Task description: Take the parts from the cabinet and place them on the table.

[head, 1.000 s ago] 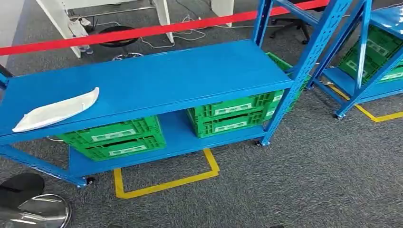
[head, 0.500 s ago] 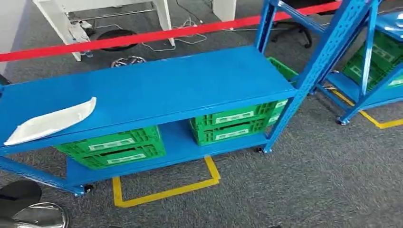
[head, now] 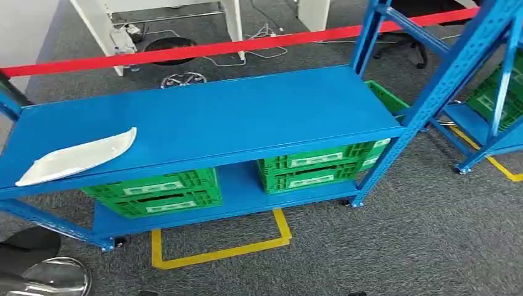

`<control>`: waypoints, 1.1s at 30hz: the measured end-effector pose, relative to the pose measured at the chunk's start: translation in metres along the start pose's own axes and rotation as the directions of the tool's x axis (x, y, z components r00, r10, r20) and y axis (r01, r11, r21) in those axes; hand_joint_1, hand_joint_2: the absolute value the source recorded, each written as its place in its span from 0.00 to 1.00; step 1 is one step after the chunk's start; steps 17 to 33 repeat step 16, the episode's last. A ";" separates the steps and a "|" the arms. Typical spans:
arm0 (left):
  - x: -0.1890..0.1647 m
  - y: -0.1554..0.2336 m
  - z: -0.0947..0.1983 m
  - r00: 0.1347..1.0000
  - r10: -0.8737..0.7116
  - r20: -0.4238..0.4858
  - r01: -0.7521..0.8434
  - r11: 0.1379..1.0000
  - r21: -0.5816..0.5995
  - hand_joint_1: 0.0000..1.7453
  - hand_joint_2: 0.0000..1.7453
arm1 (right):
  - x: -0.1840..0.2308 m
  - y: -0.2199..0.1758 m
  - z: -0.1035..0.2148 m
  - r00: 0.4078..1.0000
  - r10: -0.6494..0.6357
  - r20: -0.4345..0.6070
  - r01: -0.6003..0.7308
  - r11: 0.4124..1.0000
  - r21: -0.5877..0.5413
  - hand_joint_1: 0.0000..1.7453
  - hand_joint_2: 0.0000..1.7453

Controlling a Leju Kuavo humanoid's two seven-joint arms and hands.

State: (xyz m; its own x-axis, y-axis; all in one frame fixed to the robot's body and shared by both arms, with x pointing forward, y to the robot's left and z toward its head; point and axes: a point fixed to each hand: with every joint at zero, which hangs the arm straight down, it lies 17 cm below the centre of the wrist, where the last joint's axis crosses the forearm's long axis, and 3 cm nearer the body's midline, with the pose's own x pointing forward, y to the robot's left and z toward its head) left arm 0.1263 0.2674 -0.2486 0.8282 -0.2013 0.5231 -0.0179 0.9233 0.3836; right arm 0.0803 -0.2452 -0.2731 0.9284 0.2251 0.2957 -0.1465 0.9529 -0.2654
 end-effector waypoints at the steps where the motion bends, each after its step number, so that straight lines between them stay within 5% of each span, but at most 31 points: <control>1: -0.003 0.000 0.001 1.000 -0.001 -0.004 0.001 1.000 -0.001 0.00 0.00 | 0.001 0.000 0.000 1.000 0.000 0.001 0.000 1.000 0.000 0.00 0.00; 33: -0.005 -0.005 0.004 1.000 0.001 -0.011 -0.001 1.000 -0.004 0.00 0.00 | -0.001 -0.003 -0.001 1.000 0.006 -0.001 -0.006 1.000 -0.004 0.00 0.00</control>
